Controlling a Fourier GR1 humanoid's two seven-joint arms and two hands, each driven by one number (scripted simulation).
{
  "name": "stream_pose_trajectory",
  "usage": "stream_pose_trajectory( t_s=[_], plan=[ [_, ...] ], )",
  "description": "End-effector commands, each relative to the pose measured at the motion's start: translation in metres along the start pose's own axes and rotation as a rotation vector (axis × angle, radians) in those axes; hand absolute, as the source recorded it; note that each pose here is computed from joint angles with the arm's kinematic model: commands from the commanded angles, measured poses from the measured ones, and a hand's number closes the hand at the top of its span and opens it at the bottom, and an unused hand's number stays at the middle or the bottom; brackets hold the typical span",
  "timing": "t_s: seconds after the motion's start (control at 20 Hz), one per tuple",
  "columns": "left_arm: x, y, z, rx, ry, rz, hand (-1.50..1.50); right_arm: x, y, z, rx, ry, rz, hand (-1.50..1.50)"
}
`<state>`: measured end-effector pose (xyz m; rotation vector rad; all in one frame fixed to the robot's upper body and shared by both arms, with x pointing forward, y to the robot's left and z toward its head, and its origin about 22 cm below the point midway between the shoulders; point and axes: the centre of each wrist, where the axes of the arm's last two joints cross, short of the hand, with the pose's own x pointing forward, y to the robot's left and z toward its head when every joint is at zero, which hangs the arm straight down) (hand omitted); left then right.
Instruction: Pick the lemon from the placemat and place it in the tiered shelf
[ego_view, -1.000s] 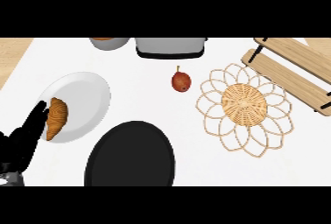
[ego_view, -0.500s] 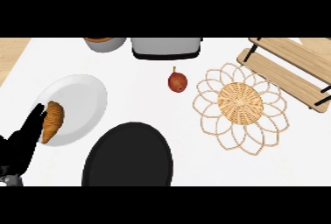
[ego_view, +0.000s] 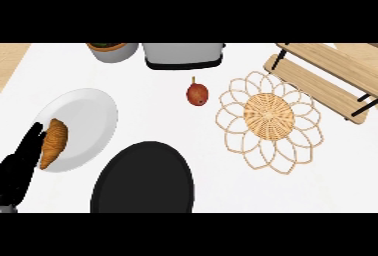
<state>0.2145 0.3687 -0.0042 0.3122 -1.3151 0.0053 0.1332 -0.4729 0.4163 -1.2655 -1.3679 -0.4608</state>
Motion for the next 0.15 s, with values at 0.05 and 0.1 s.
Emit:
stream_pose_trajectory(
  t_s=[0.05, 0.1],
  plan=[
    [-0.008, 0.006, 0.004, 0.008, 0.026, 0.011, 0.0, -0.026, -0.068, 0.026, 0.01, 0.033, 0.045, -1.5],
    [-0.004, 0.002, 0.012, 0.005, 0.022, 0.009, 0.0, -0.019, -0.083, 0.032, 0.008, 0.02, 0.054, -1.5]
  ],
)
